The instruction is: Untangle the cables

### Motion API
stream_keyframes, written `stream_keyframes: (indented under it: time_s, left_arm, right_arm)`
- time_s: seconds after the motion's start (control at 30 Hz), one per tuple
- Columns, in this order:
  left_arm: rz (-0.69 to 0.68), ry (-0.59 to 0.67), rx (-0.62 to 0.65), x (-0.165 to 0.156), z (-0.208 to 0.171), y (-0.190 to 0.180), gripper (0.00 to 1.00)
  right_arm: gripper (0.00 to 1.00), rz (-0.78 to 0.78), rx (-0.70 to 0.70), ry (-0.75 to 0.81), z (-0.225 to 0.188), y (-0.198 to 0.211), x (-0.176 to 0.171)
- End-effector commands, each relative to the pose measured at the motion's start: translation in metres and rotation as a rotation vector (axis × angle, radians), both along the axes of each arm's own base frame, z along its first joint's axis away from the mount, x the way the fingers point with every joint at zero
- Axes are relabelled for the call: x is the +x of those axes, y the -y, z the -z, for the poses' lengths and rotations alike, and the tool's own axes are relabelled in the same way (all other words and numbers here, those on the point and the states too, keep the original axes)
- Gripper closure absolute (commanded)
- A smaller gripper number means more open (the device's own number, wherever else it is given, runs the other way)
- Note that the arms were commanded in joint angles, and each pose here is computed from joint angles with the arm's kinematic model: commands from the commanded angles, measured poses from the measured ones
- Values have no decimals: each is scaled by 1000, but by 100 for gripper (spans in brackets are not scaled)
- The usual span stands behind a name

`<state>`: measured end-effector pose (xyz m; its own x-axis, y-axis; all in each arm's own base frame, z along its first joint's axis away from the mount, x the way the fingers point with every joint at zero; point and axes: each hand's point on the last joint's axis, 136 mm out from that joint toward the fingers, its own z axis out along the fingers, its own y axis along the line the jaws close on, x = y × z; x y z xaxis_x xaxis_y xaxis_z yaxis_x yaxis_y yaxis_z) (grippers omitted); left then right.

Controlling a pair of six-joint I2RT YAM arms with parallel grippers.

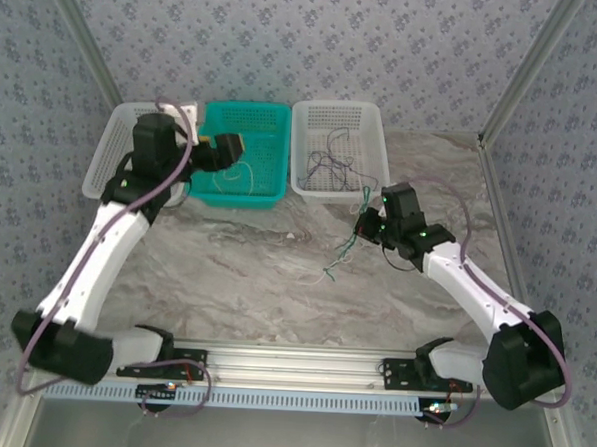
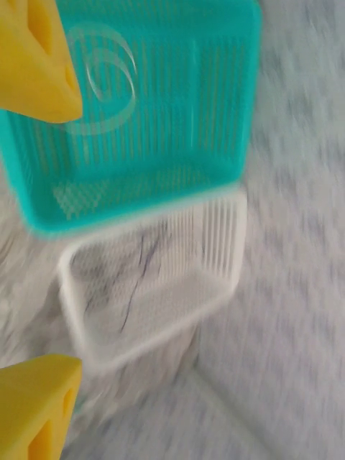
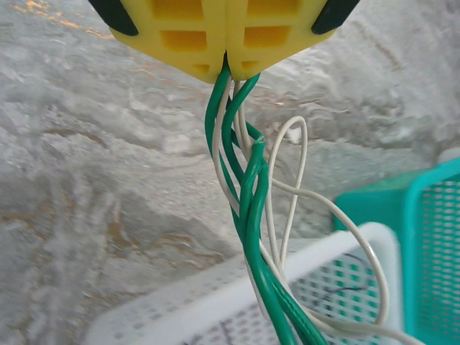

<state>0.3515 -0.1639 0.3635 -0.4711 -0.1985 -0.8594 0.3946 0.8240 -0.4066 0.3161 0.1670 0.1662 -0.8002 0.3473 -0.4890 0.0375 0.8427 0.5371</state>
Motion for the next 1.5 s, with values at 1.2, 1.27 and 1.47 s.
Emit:
stream_keyframes:
  time_s: [1.2, 1.27, 1.47]
  left_arm:
    - [561, 347, 24, -167, -12, 105, 100]
    - [488, 360, 32, -164, -23, 90, 100]
    - [280, 436, 30, -146, -83, 56, 100]
  right_arm:
    - [100, 391, -348, -120, 63, 125, 9]
    - [100, 405, -364, -138, 73, 129, 8]
    - [100, 387, -320, -153, 77, 122, 9]
